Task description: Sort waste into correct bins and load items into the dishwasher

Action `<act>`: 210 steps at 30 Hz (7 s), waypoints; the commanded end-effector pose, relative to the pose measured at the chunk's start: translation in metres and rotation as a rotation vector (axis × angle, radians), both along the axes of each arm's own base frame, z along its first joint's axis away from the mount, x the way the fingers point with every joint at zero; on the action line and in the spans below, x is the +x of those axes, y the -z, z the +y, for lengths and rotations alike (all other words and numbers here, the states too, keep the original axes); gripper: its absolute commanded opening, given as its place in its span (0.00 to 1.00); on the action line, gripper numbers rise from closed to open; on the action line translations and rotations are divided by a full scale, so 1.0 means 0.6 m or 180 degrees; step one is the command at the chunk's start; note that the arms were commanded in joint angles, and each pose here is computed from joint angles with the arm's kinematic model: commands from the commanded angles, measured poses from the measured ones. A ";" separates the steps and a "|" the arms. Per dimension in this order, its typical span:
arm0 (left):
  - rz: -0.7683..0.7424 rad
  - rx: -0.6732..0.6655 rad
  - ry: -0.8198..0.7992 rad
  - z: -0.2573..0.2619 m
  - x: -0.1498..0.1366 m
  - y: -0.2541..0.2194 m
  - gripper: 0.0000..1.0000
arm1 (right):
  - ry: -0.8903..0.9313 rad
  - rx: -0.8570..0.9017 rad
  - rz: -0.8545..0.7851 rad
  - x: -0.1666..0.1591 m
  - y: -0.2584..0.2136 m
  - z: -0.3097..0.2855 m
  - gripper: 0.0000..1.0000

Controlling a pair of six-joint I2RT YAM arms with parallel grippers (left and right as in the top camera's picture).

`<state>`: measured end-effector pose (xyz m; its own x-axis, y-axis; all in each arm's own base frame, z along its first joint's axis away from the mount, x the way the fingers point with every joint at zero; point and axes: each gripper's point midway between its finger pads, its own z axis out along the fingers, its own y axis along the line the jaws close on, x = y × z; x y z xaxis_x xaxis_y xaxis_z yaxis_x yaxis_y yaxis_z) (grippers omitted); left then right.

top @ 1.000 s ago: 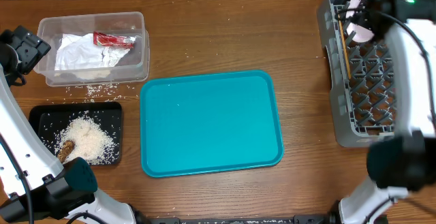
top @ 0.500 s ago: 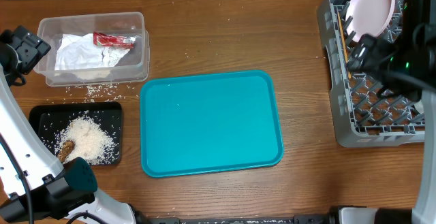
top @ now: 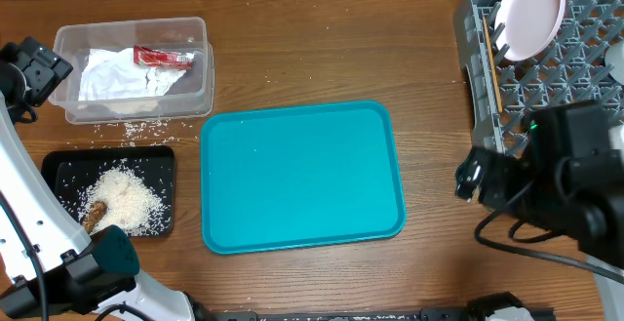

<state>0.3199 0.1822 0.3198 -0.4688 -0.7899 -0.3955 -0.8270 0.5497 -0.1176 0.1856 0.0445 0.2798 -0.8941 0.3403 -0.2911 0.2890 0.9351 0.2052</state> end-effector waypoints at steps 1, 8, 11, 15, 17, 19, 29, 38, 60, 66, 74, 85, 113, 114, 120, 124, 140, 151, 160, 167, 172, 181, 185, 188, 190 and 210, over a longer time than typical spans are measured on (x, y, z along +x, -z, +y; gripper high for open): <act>-0.0024 0.0054 0.0038 0.001 -0.002 -0.009 1.00 | 0.0011 0.0132 0.0297 -0.015 0.039 0.015 1.00; -0.0024 0.0054 0.0039 0.001 -0.002 -0.009 1.00 | -0.0043 0.0023 0.0497 -0.011 0.064 0.012 1.00; -0.0024 0.0054 0.0038 0.001 -0.002 -0.009 1.00 | -0.0076 0.0009 0.0514 -0.010 0.066 0.012 1.00; -0.0024 0.0054 0.0038 0.001 -0.002 -0.009 1.00 | -0.0068 -0.0014 0.0491 -0.010 0.065 0.010 1.00; -0.0024 0.0054 0.0038 0.001 -0.002 -0.009 1.00 | -0.0051 -0.0061 0.0466 -0.009 0.064 0.005 1.00; -0.0024 0.0054 0.0038 0.001 -0.002 -0.009 1.00 | -0.0055 -0.0079 0.0425 -0.004 0.063 0.004 1.00; -0.0024 0.0053 0.0039 0.001 -0.002 -0.009 1.00 | -0.0322 0.0011 -0.0653 0.041 0.072 0.005 1.00; -0.0024 0.0054 0.0038 0.001 -0.002 -0.009 1.00 | -0.0264 0.0060 -0.2093 0.043 0.061 -0.015 1.00; -0.0024 0.0054 0.0038 0.001 -0.002 -0.009 1.00 | -0.0173 0.0188 -0.3357 0.117 0.155 -0.029 1.00; -0.0024 0.0054 0.0039 0.001 -0.002 -0.009 1.00 | -0.0171 0.0151 -0.3521 0.110 0.136 -0.031 1.00; -0.0024 0.0054 0.0038 0.001 -0.002 -0.009 1.00 | -0.0165 0.0120 -0.3808 0.091 0.126 -0.032 1.00; -0.0024 0.0054 0.0038 0.001 -0.002 -0.009 1.00 | -0.0082 0.0045 -0.4088 0.092 0.125 -0.042 1.00; -0.0024 0.0054 0.0038 0.001 -0.002 -0.009 1.00 | -0.0376 -0.0892 -0.3850 0.101 0.182 -0.067 1.00; -0.0024 0.0054 0.0039 0.001 -0.002 -0.009 1.00 | -0.0376 -0.0892 -0.3850 0.101 0.182 -0.067 1.00; -0.0024 0.0054 0.0038 0.001 -0.002 -0.009 1.00 | -0.0376 -0.0892 -0.3849 0.101 0.182 -0.067 1.00; -0.0024 0.0054 0.0038 0.001 -0.002 -0.009 1.00 | -0.0376 -0.0892 -0.3849 0.101 0.182 -0.067 1.00; -0.0024 0.0054 0.0039 0.001 -0.002 -0.009 1.00 | -0.0376 -0.0892 -0.3849 0.101 0.182 -0.067 1.00; -0.0023 0.0053 0.0038 0.001 -0.002 -0.009 1.00 | -0.0376 -0.0892 -0.3849 0.101 0.182 -0.067 1.00; -0.0036 0.0028 0.0552 -0.019 0.005 -0.012 1.00 | -0.0376 -0.0892 -0.3849 0.101 0.182 -0.067 1.00; -0.0181 -0.0272 0.0819 -0.077 0.014 -0.013 1.00 | -0.0376 -0.0892 -0.3849 0.101 0.182 -0.067 1.00; -0.0074 -0.0220 0.1291 -0.146 0.018 0.025 1.00 | -0.0376 -0.0892 -0.3849 0.101 0.182 -0.067 1.00; -0.0620 0.0090 0.2301 -0.292 0.028 0.129 1.00 | -0.0375 -0.0892 -0.3849 0.101 0.182 -0.067 1.00; -0.0786 0.0210 0.2533 -0.316 0.005 0.183 1.00 | -0.0376 -0.0891 -0.3849 0.101 0.182 -0.067 1.00; -0.0817 0.0228 0.2544 -0.318 -0.030 0.225 1.00 | -0.0376 -0.0892 -0.3849 0.101 0.182 -0.067 1.00; -0.0784 0.0216 0.2542 -0.318 -0.060 0.253 1.00 | -0.0376 -0.0892 -0.3849 0.101 0.182 -0.067 1.00; -0.1814 0.0737 0.3145 -0.352 -0.101 0.323 1.00 | -0.0376 -0.0892 -0.3849 0.101 0.182 -0.067 1.00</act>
